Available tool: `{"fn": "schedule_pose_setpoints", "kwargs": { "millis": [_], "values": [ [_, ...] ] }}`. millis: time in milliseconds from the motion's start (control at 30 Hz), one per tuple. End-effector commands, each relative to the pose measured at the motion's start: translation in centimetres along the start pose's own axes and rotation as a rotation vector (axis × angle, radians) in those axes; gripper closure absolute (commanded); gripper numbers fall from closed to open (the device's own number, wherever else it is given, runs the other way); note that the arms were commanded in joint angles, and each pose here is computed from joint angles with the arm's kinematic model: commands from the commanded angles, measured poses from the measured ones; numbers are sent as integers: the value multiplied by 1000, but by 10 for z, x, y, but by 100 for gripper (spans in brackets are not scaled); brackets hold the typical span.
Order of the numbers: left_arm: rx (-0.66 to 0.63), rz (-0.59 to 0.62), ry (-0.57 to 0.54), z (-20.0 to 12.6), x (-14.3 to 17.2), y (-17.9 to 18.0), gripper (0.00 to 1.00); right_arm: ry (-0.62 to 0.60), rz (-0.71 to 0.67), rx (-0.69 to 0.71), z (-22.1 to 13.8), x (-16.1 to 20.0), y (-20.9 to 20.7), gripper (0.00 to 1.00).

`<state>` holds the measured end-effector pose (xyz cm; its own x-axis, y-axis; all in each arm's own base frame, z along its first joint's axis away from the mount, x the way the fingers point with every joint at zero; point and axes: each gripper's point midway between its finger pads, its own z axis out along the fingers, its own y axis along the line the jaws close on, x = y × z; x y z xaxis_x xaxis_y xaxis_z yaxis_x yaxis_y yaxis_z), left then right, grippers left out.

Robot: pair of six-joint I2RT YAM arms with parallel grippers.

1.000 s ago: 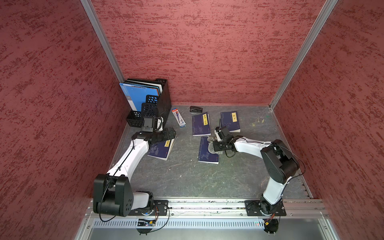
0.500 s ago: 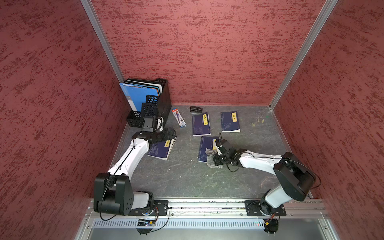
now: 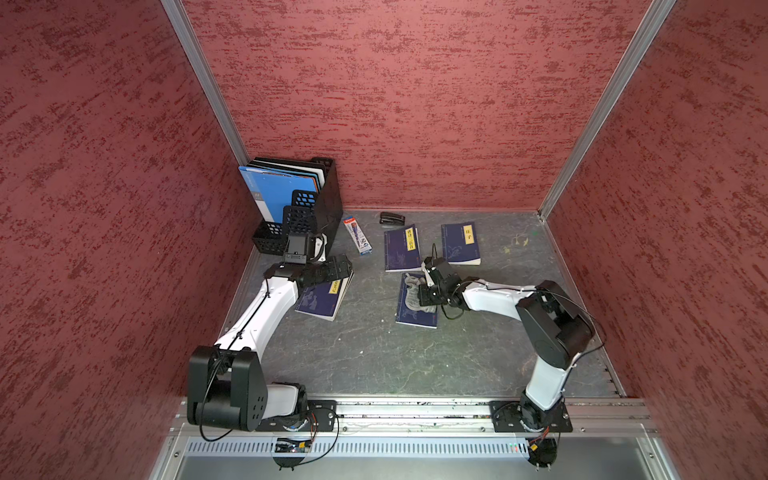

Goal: Wipe the cover of the book
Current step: Wipe the dirt from the cover of the book, then place the cleaning item at the center of the board.

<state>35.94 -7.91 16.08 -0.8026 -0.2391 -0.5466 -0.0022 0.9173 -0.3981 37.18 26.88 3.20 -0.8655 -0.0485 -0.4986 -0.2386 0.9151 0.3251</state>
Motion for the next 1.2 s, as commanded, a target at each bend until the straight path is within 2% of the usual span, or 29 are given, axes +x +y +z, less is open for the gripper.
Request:
{"fn": "schedule_pose_setpoints", "kwargs": {
  "millis": [0, 133, 367, 500, 600, 733, 867, 933, 1000, 1100, 1167],
  "values": [
    [4, 20, -13, -3, -4, -1, 0, 81, -46, 43, 21, 10, -13, 90],
    [0, 17, -8, -2, -2, 0, 0, 99, -77, 8, 16, 19, 4, 90],
    [5, 18, -8, 0, -4, -1, 0, 226, -141, -75, -10, 106, 44, 90],
    [6, 19, -1, 3, -3, -2, 0, 244, -111, -102, -22, 130, 46, 90],
    [6, 23, 8, 7, -2, -3, 0, 183, -101, -102, -31, 116, 45, 90],
    [12, 36, 15, 8, 0, -10, 0, 38, -66, -167, -60, 64, 52, 90],
    [26, 64, 24, 8, 7, -23, 0, -102, -33, -177, -102, 12, 42, 88],
    [33, 74, 35, 11, 11, -29, 0, -175, 2, -84, -123, -11, 16, 86],
    [45, 85, 47, 15, 16, -37, 0, -215, 60, 76, -132, -24, -25, 82],
    [69, 107, 69, 23, 25, -50, 0, -216, 131, 251, -136, -25, -81, 81],
    [84, 133, 90, 29, 33, -62, 0, -211, 159, 303, -135, -22, -103, 81]
  ]
}}
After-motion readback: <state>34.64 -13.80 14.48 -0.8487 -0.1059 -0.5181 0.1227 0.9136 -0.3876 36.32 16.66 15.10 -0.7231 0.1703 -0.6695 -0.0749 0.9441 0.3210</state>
